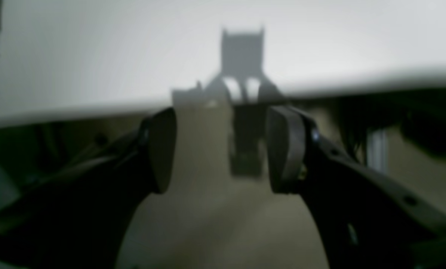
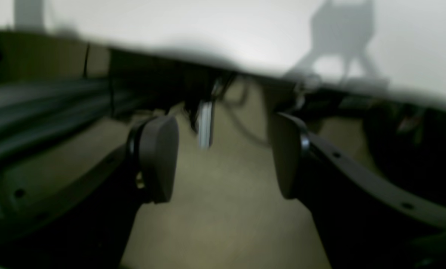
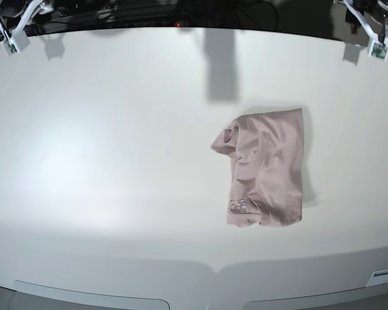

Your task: Fold the T-shirt properly

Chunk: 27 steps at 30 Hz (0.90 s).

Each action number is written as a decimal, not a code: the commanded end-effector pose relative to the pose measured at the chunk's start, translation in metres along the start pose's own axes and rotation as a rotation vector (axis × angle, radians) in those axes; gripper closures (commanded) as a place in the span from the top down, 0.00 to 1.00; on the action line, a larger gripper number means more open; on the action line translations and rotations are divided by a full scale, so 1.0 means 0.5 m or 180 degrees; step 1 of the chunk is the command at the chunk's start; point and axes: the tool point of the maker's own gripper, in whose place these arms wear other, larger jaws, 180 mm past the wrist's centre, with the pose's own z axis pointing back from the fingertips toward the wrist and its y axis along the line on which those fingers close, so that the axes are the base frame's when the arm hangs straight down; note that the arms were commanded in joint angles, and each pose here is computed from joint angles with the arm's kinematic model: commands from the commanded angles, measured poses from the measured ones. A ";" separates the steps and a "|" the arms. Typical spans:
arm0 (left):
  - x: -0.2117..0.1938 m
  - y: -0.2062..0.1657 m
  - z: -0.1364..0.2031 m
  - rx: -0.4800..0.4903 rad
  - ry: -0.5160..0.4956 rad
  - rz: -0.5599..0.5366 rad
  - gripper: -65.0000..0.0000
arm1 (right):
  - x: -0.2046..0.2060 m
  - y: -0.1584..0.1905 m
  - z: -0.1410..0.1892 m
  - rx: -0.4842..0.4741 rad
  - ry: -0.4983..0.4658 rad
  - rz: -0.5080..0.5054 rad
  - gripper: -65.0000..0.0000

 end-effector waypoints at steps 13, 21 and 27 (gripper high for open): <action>-0.326 -0.147 -0.102 -0.0682 0.0791 0.0554 0.57 | -0.231 0.050 -0.157 0.0467 0.0621 -0.0911 0.60; -0.425 -0.236 -0.279 -0.0877 0.1261 0.0863 0.57 | -0.313 0.061 -0.351 0.0618 0.1268 -0.0785 0.60; -0.402 -0.252 -0.336 -0.0935 0.1138 0.0489 0.57 | -0.350 0.066 -0.439 0.0641 0.1633 -0.0433 0.60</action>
